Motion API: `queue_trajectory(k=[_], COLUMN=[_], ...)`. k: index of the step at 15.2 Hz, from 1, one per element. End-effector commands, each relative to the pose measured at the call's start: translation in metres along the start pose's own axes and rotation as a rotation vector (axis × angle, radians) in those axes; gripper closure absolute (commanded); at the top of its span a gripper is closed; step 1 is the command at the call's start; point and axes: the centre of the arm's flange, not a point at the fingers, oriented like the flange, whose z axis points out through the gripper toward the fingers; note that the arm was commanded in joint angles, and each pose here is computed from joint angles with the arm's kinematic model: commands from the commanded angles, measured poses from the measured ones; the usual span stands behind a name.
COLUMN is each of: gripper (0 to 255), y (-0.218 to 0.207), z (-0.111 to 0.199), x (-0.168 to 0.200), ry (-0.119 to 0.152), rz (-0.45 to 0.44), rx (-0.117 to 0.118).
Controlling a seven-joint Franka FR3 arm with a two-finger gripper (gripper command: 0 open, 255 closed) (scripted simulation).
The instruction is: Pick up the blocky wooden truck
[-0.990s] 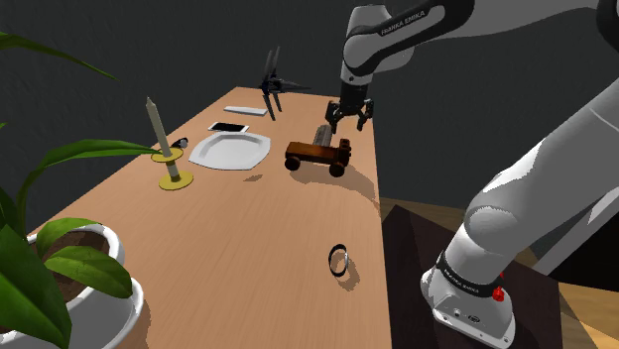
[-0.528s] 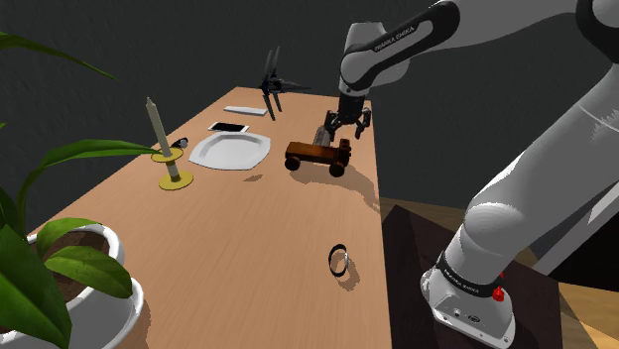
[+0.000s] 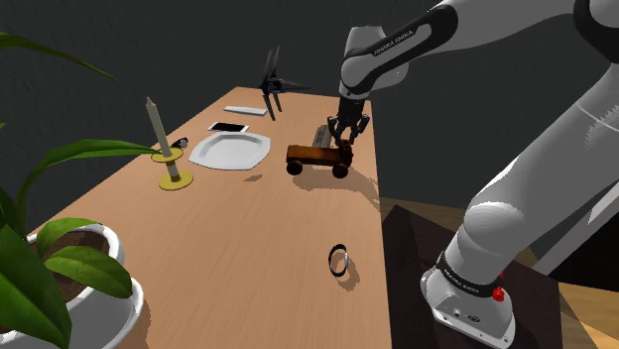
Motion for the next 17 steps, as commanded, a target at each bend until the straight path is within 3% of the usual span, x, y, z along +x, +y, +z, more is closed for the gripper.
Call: queue_trajectory(k=[1,4,17], gripper=[255,255,255], y=[0.000,-0.001,-0.001], z=[0.001,0.001,-0.067], x=[0.000,0.001,0.005], ry=[-0.002,-0.002,-0.002], rz=[0.000,0.000,0.000], rx=[0.000,-0.001,-0.001])
